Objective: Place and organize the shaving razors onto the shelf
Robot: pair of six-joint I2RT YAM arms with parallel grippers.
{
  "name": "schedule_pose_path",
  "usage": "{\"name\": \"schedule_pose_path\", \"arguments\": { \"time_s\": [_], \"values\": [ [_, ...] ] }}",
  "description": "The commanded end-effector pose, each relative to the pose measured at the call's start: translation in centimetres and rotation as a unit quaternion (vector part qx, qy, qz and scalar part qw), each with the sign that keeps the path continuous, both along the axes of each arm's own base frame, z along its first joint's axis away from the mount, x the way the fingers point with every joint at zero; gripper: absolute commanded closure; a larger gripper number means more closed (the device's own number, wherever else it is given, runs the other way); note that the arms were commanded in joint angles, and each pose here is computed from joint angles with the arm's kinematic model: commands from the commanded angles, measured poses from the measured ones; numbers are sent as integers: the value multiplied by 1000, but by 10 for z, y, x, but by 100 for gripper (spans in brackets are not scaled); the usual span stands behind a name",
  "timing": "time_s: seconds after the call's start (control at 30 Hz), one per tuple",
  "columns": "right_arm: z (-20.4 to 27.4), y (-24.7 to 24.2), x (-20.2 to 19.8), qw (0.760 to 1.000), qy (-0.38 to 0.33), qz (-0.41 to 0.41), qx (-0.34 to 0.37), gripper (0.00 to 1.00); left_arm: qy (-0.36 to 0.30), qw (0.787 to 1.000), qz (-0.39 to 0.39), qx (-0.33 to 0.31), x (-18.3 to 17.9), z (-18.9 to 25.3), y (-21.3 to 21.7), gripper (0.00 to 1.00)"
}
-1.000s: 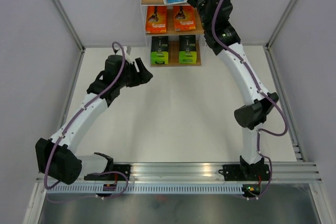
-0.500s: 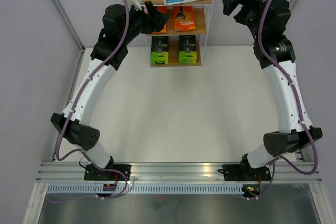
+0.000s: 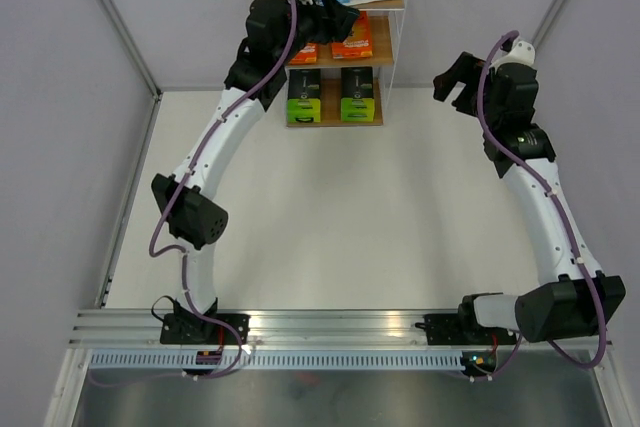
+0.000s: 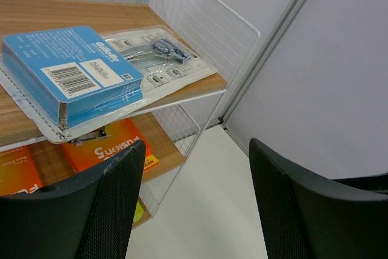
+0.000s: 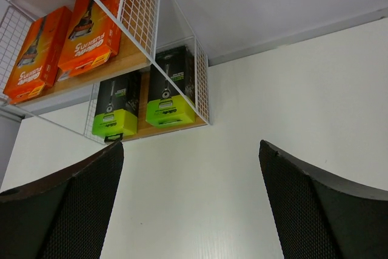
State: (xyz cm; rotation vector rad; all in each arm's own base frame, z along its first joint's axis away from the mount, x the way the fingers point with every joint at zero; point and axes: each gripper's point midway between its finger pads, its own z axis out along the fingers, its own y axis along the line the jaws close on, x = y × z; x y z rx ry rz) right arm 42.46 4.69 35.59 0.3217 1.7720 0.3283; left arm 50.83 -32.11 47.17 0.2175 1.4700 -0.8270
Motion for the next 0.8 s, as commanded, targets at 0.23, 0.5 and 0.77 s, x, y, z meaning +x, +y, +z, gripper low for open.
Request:
{"name": "schedule_pose_path", "arguments": {
  "time_s": [0.23, 0.5, 0.77],
  "values": [
    [8, 13, -6, 998, -42, 39, 18, 2, -58, 998, 14, -34, 17, 26, -6, 25],
    [-10, 17, -3, 998, -24, 44, 34, 3, -105, 992, 57, -25, 49, 19, -5, 16],
    [-16, 17, -1, 998, -15, 41, 38, 3, -116, 989, 82, -30, 67, 14, 2, 14]
  ]
}}
